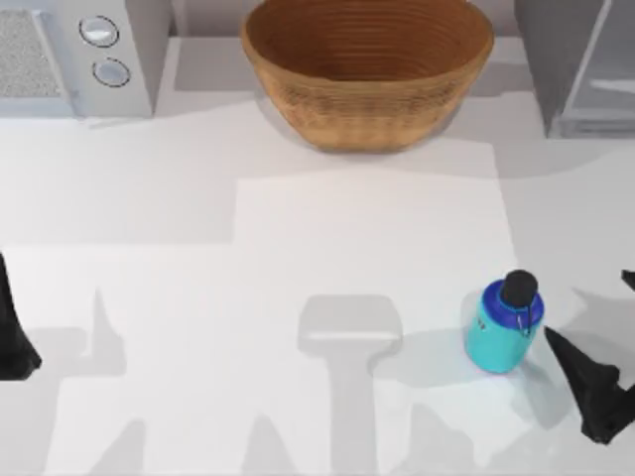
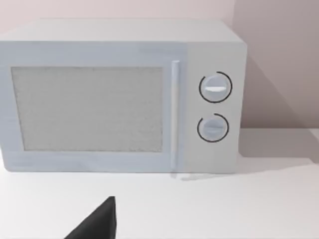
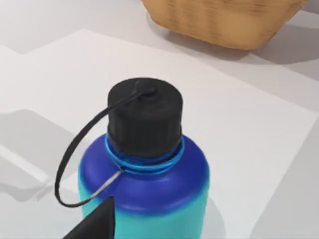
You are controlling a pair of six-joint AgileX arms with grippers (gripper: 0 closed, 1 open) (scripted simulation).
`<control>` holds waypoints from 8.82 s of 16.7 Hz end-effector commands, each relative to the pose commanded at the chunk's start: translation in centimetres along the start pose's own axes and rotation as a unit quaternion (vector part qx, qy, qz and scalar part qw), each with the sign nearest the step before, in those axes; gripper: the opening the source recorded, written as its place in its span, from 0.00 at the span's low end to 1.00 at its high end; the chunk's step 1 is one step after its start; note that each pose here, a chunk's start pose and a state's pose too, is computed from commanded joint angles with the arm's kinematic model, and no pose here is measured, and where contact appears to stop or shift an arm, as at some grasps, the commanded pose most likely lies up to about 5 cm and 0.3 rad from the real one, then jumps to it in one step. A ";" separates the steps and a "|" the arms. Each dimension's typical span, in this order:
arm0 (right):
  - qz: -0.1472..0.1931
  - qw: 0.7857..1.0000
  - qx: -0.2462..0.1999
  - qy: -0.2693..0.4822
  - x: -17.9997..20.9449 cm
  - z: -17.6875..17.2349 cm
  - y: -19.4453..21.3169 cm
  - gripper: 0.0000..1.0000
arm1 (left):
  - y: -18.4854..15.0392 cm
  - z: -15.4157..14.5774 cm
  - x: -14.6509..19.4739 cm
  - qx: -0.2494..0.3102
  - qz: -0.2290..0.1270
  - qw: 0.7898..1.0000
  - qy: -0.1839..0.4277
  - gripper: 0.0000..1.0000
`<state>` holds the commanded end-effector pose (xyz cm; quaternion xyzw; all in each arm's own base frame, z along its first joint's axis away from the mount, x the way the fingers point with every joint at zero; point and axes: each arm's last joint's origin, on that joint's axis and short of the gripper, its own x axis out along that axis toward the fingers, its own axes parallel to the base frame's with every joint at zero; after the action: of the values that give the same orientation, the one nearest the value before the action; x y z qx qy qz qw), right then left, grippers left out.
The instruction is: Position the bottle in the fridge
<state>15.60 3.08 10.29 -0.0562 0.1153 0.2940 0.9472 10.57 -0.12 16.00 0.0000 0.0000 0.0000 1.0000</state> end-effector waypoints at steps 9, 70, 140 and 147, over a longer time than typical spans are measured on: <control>0.086 0.996 -0.005 0.021 1.1 -2.1 0.8 1.00 | 0.0 0.0 0.0 0.000 0.000 1.000 0.000 1.00; 0.085 0.996 -0.004 0.021 0.2 0.8 -6.5 0.01 | 0.0 0.0 0.0 0.000 0.000 1.000 0.000 1.00; -0.291 0.949 0.062 -0.106 15.8 5.1 -28.1 0.01 | 0.0 0.0 0.0 0.000 0.000 1.000 0.000 1.00; -0.292 0.948 0.059 -0.112 19.9 6.6 -30.9 0.01 | 0.0 0.0 0.0 0.000 0.000 1.000 0.000 1.00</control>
<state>50.41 -10.31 12.87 0.0021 0.0042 0.0018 1.0000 10.57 -0.12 16.00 0.0000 0.0000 0.0000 1.0000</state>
